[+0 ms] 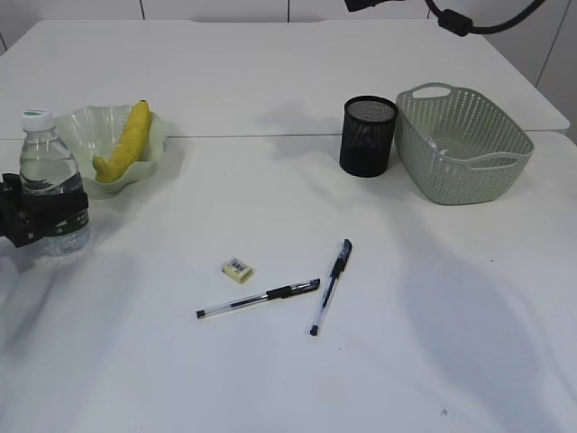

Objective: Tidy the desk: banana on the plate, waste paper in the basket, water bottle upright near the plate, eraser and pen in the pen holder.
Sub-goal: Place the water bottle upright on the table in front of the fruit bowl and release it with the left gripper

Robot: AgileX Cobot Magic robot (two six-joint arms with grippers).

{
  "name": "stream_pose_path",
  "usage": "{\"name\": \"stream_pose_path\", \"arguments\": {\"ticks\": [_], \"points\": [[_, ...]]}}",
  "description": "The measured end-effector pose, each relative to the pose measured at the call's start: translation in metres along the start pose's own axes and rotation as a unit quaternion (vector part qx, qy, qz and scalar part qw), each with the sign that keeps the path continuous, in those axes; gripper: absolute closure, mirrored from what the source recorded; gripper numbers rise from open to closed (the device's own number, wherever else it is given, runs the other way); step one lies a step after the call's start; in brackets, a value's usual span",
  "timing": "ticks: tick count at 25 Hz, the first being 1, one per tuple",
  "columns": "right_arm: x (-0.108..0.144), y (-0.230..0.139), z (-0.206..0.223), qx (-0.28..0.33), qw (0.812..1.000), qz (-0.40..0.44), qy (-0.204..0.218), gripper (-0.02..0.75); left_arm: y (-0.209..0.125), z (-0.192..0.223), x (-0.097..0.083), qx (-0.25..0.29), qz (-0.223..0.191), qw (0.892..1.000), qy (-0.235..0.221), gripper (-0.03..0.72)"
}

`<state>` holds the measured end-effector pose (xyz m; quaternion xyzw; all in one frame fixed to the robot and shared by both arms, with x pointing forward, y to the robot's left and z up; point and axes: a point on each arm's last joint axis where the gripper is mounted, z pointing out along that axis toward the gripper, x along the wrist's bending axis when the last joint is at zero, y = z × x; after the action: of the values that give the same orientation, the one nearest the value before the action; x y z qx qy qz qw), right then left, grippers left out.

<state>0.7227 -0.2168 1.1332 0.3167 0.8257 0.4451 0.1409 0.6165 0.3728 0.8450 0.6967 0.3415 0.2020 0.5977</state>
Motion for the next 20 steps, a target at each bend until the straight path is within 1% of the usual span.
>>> {"name": "stream_pose_path", "arguments": {"ticks": [9,20], "points": [[0.0,0.0,0.0,-0.001,1.0,-0.006,-0.001,0.343,0.003,0.013,-0.005,0.004,0.012,1.0,-0.013,0.27],[0.0,0.0,0.0,-0.001,1.0,-0.006,-0.001,0.347,0.003,0.014,-0.005,0.006,0.013,1.0,-0.013,0.247]]}}
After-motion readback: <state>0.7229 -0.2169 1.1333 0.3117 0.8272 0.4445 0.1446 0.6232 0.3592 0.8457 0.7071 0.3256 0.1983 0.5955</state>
